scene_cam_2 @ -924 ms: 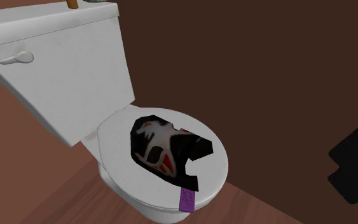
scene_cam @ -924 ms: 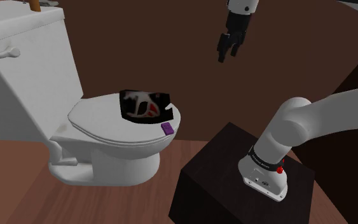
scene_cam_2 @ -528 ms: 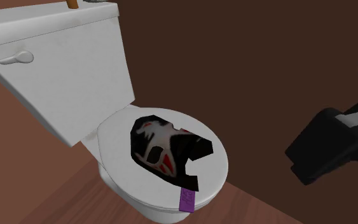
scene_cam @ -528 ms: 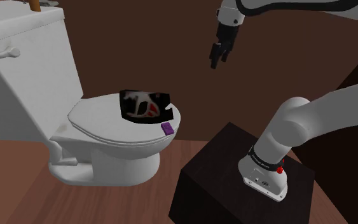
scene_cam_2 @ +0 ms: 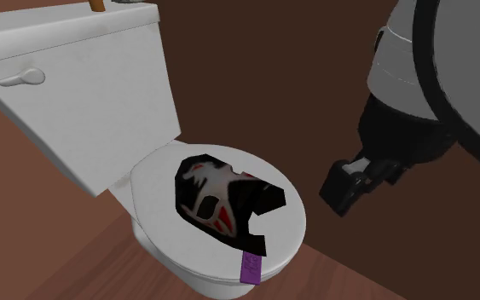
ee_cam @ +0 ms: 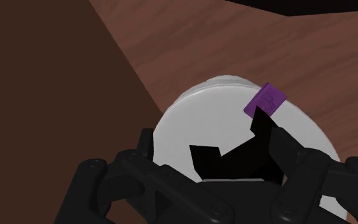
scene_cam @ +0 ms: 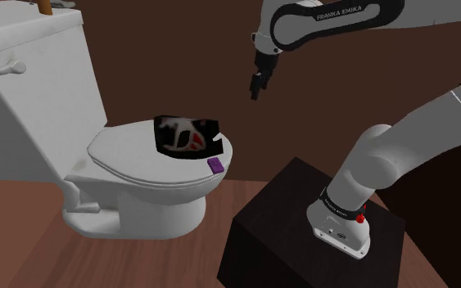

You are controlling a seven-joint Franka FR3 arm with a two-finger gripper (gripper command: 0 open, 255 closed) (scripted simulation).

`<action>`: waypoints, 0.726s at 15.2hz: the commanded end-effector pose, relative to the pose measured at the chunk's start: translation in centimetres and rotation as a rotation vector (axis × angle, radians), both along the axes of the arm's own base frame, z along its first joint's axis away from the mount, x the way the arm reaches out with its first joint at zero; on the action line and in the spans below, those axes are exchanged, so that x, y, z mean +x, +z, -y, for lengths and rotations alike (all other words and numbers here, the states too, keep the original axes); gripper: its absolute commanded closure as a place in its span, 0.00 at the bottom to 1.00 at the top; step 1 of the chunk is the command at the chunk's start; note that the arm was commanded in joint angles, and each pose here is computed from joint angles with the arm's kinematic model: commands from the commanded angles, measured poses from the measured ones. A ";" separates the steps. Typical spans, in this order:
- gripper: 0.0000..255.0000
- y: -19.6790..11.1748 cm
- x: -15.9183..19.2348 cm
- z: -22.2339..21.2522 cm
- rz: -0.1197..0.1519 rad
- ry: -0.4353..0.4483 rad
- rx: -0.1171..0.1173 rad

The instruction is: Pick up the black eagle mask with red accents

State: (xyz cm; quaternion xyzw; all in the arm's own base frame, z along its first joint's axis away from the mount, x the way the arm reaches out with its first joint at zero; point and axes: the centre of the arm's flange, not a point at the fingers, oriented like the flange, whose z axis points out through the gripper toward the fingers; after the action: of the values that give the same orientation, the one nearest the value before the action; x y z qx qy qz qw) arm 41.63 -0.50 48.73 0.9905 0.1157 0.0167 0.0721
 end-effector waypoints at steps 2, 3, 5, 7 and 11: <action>0.00 -2.7 2.4 0.2 0.006 0.075 -0.009; 0.00 -3.7 3.2 0.1 0.007 0.099 -0.012; 0.00 -5.5 5.0 0.0 0.010 0.148 -0.018; 0.00 -7.4 6.7 -0.2 0.012 0.196 -0.023; 0.00 -11.1 10.2 -0.8 0.018 0.293 -0.035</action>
State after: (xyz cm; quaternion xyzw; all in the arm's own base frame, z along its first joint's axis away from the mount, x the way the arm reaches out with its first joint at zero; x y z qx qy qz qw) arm 50.73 0.21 38.58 0.9649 0.2460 0.0317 0.0858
